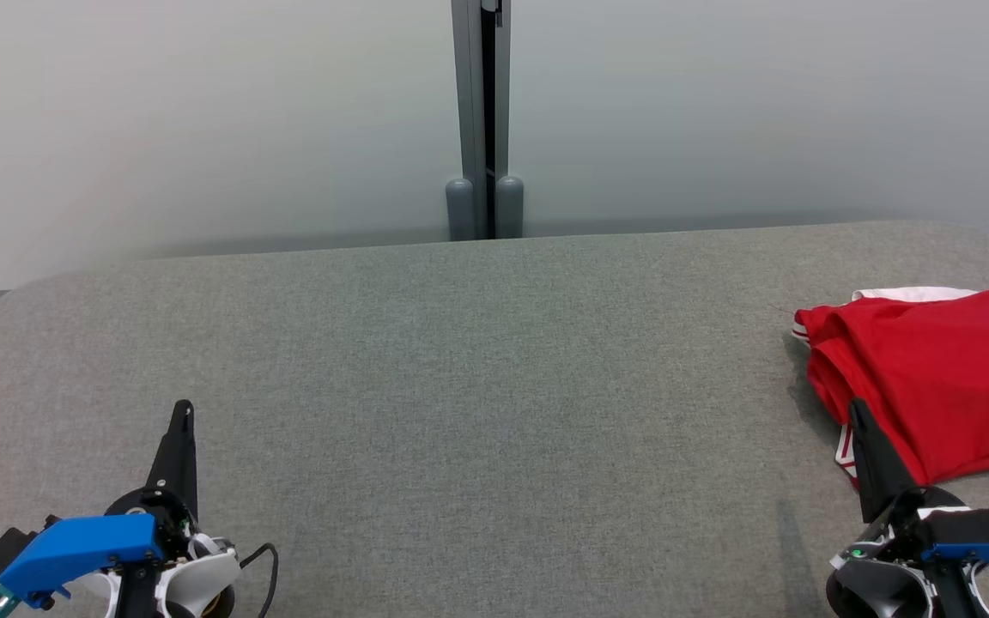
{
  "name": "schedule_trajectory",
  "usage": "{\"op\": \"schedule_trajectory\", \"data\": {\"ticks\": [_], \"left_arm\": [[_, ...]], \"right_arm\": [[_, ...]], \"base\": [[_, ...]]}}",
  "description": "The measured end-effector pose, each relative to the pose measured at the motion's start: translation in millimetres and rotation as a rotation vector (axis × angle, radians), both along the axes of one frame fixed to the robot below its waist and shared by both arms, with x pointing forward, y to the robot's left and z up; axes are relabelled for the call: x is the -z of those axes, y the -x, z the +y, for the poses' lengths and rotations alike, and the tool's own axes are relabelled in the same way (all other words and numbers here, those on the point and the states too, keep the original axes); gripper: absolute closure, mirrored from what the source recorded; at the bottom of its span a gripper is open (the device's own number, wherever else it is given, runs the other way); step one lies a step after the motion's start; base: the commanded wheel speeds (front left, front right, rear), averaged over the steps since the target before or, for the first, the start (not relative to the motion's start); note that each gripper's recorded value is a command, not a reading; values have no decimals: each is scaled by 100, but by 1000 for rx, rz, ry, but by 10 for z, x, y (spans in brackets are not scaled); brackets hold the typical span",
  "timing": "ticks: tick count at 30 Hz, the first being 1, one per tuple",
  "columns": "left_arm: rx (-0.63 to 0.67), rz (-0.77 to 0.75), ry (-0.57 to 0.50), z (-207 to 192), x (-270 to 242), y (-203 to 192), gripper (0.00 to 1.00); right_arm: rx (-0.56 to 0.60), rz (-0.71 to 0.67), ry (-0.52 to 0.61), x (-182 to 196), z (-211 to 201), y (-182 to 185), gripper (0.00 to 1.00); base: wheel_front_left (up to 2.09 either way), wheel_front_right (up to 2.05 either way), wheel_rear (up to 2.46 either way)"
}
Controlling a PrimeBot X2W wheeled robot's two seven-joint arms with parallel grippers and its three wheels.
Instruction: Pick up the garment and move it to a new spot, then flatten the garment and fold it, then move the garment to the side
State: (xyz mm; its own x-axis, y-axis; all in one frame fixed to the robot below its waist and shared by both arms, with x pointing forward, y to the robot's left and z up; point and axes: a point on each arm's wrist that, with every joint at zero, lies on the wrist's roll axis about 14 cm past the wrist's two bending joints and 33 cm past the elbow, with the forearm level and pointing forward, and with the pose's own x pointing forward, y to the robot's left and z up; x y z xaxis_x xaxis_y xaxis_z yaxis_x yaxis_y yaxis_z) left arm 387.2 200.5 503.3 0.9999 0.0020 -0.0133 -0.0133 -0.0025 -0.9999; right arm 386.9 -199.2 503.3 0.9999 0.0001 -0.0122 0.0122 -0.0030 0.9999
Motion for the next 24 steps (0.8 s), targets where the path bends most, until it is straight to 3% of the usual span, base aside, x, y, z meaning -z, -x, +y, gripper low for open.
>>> {"op": "schedule_trajectory", "data": {"ticks": [24], "left_arm": [[0, -1, 0, 0, -2, -2, 100]], "right_arm": [[-1, 0, 0, 1, -2, -1, 100]], "base": [[0, 0, 0]]}}
